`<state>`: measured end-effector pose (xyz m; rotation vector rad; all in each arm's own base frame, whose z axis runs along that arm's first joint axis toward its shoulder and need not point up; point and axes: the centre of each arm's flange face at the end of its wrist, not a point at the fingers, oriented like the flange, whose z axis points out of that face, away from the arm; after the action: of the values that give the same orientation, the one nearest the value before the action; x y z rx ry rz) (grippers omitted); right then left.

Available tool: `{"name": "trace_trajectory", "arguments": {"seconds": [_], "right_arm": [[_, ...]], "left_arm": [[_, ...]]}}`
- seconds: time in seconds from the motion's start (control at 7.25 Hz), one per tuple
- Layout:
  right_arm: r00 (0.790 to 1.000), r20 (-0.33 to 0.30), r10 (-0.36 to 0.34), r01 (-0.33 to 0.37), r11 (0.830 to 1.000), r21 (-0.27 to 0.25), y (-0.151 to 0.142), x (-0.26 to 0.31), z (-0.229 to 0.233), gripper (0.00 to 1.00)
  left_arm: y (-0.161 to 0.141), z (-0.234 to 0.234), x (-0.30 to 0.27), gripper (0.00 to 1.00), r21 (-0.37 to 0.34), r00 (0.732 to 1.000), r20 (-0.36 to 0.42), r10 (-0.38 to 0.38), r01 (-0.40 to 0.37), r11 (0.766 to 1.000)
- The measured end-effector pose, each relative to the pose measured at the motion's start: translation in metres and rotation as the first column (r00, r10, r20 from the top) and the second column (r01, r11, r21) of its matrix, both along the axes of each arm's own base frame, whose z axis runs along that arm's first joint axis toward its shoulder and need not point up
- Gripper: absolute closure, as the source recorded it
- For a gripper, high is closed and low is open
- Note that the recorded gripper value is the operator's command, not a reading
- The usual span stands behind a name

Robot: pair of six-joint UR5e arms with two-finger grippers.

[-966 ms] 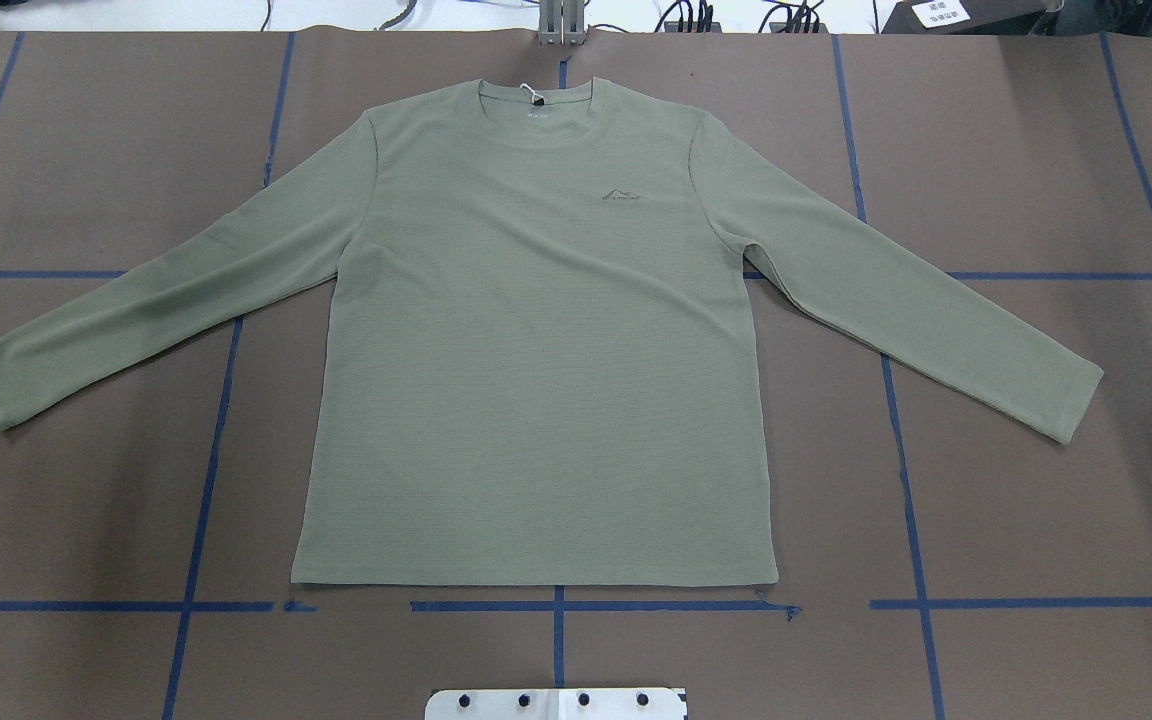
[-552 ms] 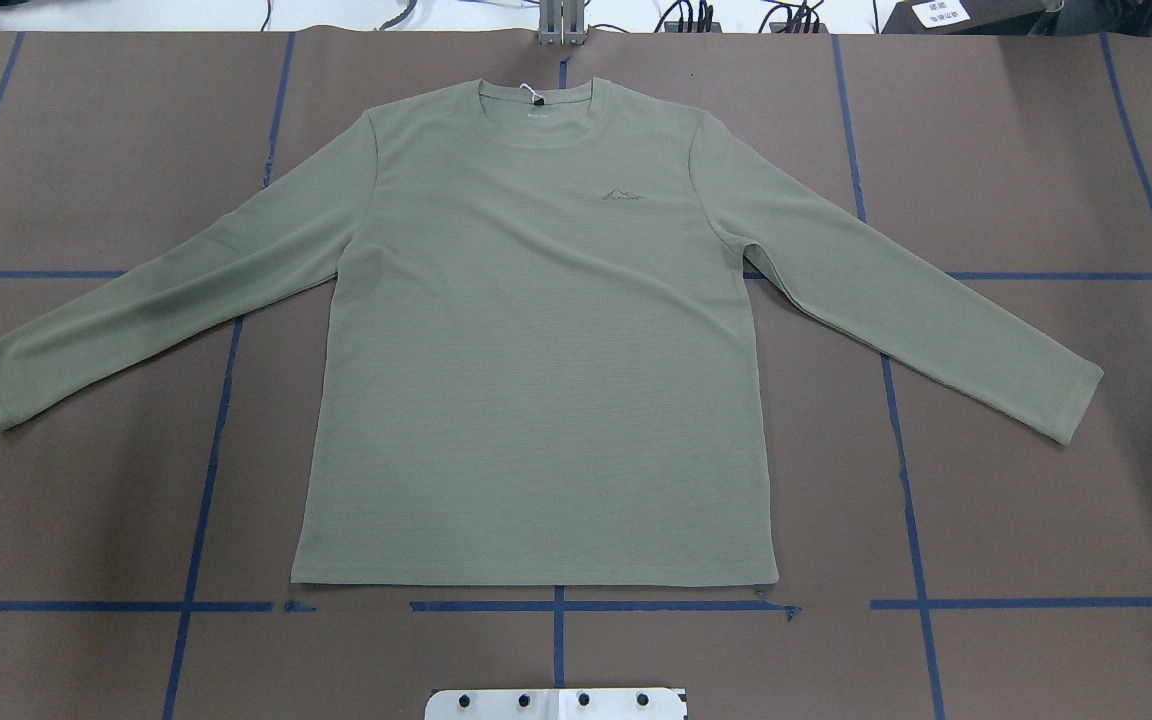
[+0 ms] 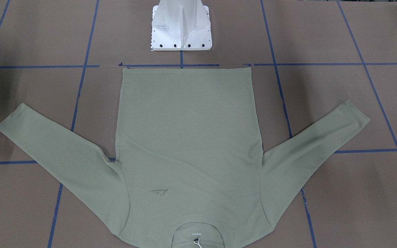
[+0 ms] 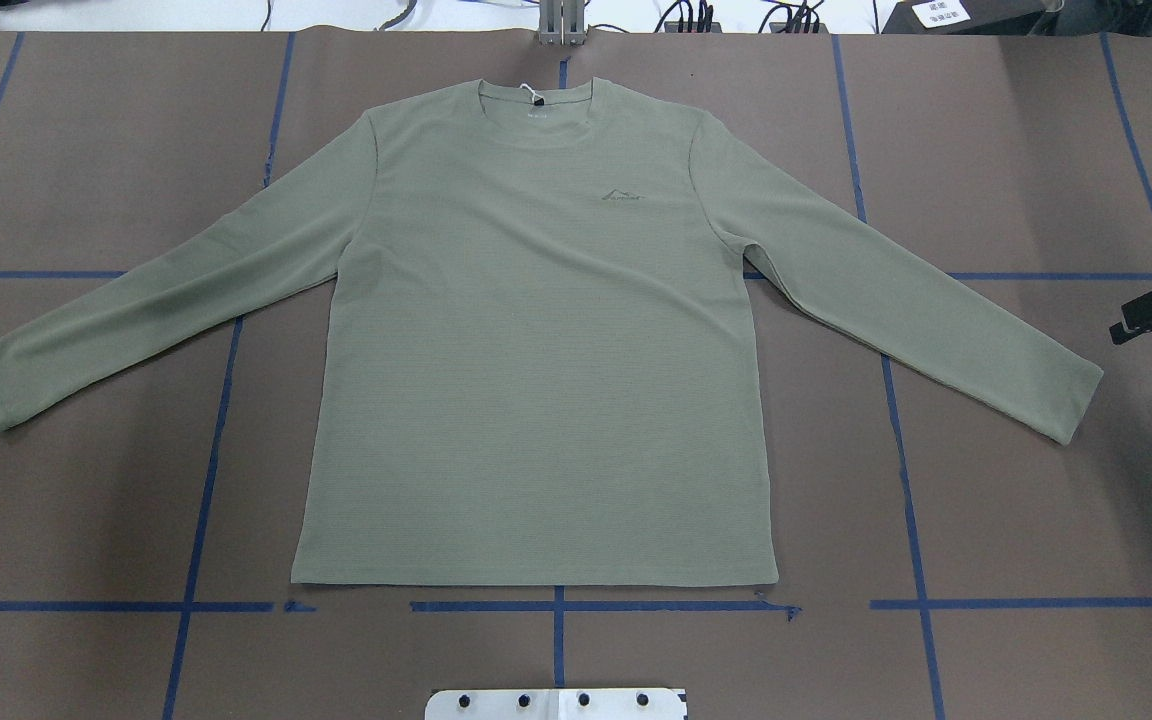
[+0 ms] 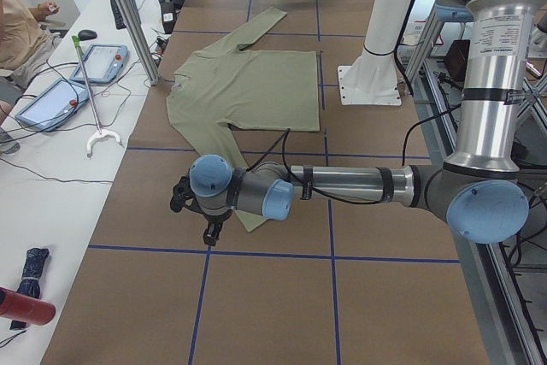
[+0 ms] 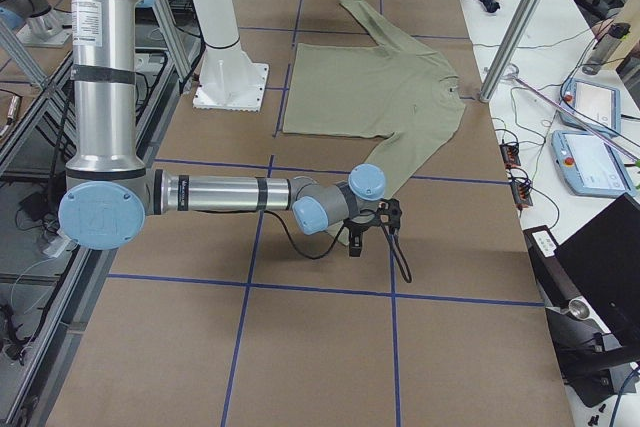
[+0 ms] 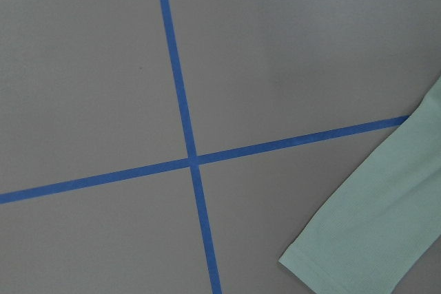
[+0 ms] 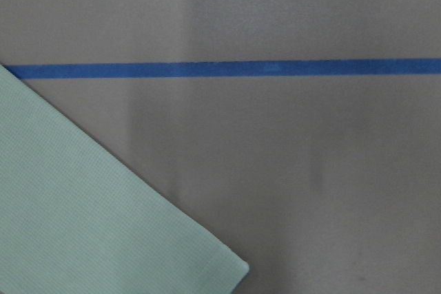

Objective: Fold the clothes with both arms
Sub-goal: 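Move the right gripper in toward the shirt sleeve farthest from the left arm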

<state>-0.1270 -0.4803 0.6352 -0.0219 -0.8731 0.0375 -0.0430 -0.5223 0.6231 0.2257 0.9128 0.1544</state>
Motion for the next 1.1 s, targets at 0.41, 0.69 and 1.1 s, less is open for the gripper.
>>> {"name": "trace_trajectory", "arguments": {"seconds": [0.41,0.69,1.1], "right_arm": [[0.998,0.040,0.051,-0.049,0.998,-0.037,0.018,-0.024,0.021,0.09],[0.998,0.042,0.052,-0.050,0.998,-0.043,0.011,-0.032,0.026,0.14],[0.998,0.033,0.049,-0.047,0.997,-0.061,0.005,-0.038,0.038,0.42]], "left_arm": [[-0.003,-0.001,0.004,0.01,0.053,1.000,-0.001,0.011,-0.011,0.999],[-0.008,-0.004,0.016,0.00,0.077,0.999,-0.005,0.031,-0.031,0.997],[-0.003,0.012,0.024,0.00,0.034,0.995,-0.079,0.059,-0.056,0.998]]}}
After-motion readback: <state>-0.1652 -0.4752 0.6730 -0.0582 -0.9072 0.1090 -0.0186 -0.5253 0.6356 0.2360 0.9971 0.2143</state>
